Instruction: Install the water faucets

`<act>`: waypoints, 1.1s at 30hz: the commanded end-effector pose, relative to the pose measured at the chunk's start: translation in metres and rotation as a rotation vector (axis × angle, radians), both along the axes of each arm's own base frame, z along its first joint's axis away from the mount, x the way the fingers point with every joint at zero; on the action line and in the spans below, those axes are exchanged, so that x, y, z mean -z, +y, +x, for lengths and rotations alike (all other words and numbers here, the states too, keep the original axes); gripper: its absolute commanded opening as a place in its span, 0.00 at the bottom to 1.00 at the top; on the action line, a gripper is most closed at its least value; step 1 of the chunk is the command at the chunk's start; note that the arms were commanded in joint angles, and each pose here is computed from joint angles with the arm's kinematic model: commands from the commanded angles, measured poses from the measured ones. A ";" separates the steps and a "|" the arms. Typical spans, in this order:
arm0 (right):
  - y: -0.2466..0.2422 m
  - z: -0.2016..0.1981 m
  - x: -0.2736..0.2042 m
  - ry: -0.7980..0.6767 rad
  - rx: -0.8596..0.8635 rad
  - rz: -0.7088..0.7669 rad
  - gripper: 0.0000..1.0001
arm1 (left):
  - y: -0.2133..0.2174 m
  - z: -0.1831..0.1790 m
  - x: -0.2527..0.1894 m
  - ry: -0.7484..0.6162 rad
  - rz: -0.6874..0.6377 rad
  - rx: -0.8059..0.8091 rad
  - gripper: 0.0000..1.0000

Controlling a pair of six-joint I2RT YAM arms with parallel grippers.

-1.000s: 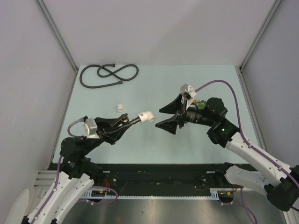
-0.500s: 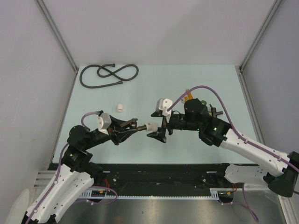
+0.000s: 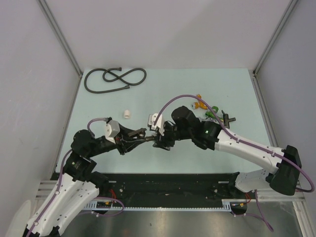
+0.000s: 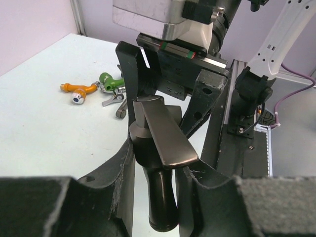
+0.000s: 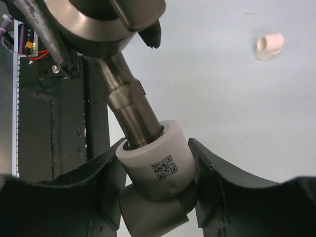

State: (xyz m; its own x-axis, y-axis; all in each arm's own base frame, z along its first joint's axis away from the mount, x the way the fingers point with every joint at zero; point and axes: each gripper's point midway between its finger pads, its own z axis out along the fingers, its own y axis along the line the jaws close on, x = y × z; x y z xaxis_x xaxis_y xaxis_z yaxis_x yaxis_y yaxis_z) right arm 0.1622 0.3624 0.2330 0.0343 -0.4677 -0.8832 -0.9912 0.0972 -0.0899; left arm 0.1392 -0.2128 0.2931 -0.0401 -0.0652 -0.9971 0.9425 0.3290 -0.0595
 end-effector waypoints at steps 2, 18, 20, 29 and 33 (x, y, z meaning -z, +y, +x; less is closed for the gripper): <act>0.011 0.004 -0.023 -0.017 0.004 0.055 0.05 | 0.002 -0.004 -0.023 -0.099 -0.003 0.015 0.10; -0.183 0.164 0.022 0.276 1.065 0.111 0.00 | 0.125 0.039 -0.043 -0.126 -0.224 -0.791 1.00; -0.221 0.171 0.037 0.329 1.219 0.158 0.00 | 0.137 0.040 -0.037 -0.123 -0.238 -0.853 1.00; -0.384 0.171 0.044 0.356 1.712 0.566 0.00 | 0.149 0.042 -0.014 -0.105 -0.250 -0.920 1.00; -0.422 0.155 0.075 0.383 1.899 0.596 0.00 | 0.149 0.041 -0.013 -0.102 -0.250 -0.916 1.00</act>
State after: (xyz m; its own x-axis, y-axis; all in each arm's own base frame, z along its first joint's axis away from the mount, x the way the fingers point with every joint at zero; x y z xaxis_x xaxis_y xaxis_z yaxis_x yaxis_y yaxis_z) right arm 0.3117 -0.0372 0.1472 -0.4004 0.5195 -0.7549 0.3608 0.8466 0.3912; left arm 0.1860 -0.0746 0.2964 0.1729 -0.2028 -0.9638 0.3574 0.9248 -0.1305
